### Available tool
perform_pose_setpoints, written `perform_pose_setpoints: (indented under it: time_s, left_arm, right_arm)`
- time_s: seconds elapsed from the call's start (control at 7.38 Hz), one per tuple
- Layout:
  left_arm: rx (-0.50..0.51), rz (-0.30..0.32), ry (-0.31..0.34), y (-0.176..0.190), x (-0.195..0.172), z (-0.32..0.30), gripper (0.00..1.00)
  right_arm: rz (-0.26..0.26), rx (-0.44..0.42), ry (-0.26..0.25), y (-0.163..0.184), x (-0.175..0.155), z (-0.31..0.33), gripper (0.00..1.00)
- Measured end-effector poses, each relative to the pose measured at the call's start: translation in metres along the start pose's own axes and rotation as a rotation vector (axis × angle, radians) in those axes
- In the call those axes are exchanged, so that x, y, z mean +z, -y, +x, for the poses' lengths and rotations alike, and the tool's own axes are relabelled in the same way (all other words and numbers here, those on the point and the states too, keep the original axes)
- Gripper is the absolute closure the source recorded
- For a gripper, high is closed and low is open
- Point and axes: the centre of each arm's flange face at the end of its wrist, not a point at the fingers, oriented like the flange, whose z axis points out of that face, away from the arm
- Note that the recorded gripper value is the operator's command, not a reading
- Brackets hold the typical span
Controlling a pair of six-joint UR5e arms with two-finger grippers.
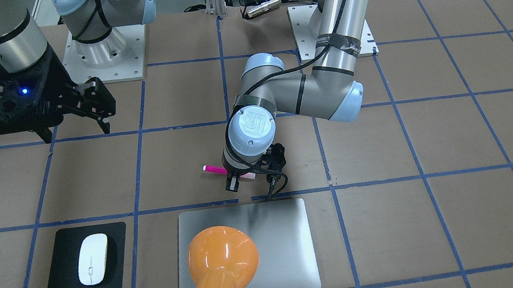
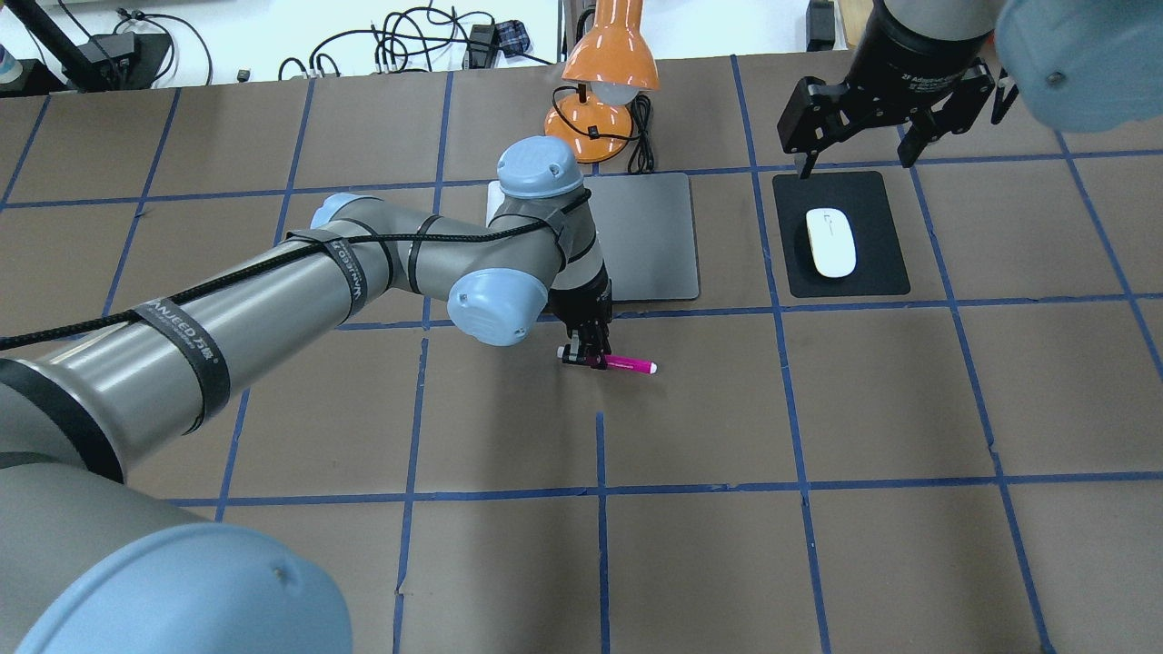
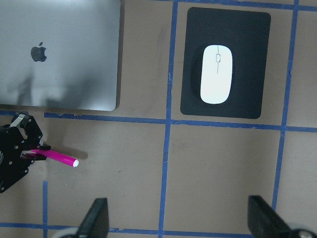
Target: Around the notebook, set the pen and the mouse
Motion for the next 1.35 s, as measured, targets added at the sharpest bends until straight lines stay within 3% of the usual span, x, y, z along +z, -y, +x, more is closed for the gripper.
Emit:
perform_pose_setpoints:
  time_s: [0.14,0.54,0.95,1.35]
  left_arm:
    - [-0.002,0.0,-0.001,0.002,0.0,0.001,0.0]
    - [0.043,0.009,-0.036,0.014,-0.018,0.005,0.0]
    - [0.348,0.088,-0.132,0.064,-0.092,0.007,0.0]
    - [0.763,0.196,-0.072,0.107,-0.147,-0.018,0.0]
  right_arm:
    - [-0.001,0.004,-0.002,0.001,0.001,0.003,0.0]
    - [0.0,0.008,-0.002,0.004,0.004,0.01,0.0]
    - [0.004,0.012,-0.005,0.001,0.0,0.006,0.0]
    - [-0.005,0.009,0.001,-0.001,0.0,0.003,0.0]
